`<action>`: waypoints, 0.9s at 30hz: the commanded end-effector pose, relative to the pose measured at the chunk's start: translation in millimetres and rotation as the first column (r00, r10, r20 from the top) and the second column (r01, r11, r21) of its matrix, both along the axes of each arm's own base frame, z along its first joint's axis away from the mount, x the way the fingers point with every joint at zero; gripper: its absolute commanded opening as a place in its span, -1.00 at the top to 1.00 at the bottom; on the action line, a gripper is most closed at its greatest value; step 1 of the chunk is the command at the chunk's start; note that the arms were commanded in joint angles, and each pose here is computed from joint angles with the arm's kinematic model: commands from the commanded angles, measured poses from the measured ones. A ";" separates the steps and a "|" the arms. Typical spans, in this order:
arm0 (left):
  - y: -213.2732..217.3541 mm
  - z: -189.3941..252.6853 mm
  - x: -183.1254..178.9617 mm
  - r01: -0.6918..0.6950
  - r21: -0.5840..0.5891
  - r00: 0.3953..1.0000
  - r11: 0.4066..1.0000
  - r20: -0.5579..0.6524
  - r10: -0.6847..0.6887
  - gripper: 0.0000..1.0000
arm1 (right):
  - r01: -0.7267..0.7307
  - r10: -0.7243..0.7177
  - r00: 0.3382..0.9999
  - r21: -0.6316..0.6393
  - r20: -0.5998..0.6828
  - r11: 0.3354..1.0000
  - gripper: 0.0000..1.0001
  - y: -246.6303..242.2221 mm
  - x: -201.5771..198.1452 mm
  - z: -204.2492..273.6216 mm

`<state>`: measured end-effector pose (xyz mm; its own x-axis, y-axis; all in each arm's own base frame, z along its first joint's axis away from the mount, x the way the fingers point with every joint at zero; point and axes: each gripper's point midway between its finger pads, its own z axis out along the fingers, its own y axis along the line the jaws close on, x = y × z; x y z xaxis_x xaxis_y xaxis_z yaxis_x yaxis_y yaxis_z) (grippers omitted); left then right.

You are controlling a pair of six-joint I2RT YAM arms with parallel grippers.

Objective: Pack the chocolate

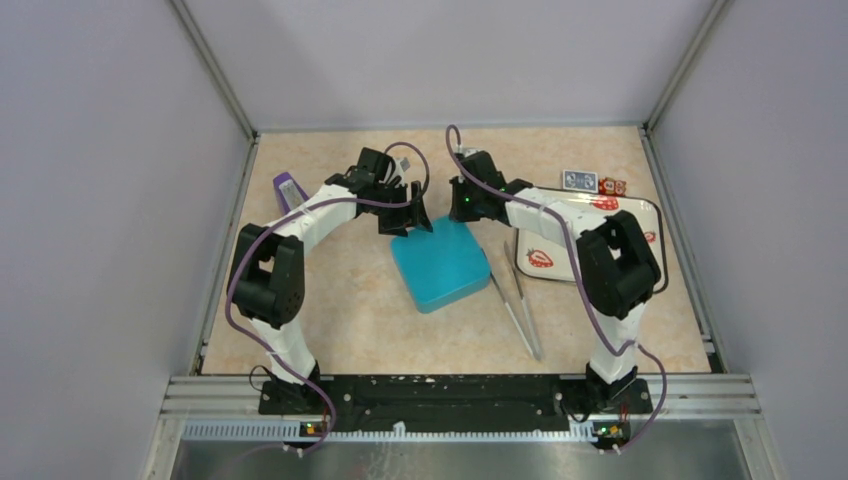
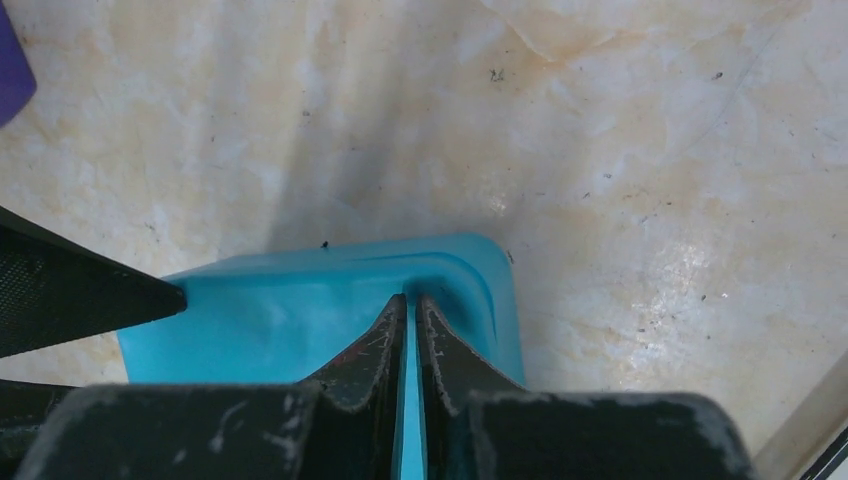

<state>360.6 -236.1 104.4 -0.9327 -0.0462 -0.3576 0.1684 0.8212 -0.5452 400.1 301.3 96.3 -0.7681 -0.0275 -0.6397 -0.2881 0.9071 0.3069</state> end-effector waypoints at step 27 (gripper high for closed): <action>7.3 -13.6 -0.1 0.003 0.044 1.000 0.999 -0.012 -0.002 -0.54 | 0.003 -0.018 0.985 0.089 0.174 0.996 0.77 -5.2 6.9 102.2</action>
